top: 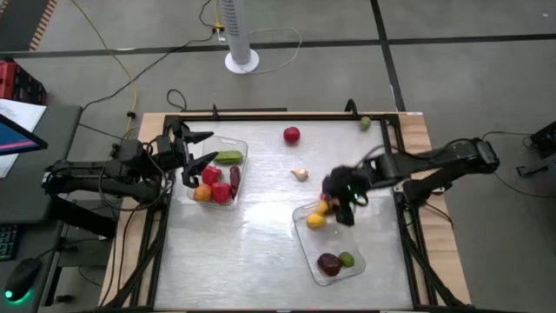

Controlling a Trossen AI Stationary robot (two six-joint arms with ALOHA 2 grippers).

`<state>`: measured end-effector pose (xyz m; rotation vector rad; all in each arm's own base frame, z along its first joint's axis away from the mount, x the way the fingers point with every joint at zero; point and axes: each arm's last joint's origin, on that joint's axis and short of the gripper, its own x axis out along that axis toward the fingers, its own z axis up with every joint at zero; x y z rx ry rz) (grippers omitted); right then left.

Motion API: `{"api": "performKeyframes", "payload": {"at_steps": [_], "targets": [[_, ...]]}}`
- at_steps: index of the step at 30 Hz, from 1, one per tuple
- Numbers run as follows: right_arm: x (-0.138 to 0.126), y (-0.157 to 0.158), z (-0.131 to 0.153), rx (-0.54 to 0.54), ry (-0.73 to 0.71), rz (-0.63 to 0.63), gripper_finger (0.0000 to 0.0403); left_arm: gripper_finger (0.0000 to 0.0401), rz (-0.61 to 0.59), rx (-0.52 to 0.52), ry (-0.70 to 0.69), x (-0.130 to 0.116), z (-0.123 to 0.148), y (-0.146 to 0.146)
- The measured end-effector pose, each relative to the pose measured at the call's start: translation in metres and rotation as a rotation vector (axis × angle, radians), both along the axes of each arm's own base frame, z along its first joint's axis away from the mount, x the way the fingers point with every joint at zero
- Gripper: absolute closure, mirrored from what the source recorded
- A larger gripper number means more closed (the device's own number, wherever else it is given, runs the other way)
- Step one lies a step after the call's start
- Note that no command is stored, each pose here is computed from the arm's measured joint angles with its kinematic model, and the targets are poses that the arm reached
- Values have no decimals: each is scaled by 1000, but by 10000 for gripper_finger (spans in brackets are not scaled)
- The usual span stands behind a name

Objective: Sort produce into baskets
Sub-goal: Put the top yellow lemon into the right transparent bin, then put the yellow lemon into the right transparent bin

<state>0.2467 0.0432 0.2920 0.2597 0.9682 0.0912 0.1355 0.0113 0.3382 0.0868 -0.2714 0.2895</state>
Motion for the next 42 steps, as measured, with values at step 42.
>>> {"api": "performKeyframes", "payload": {"at_steps": [42], "targets": [[-61,-90,-110,-352,469,-730,111,136,-8,-28,10,0,-2,0]]}}
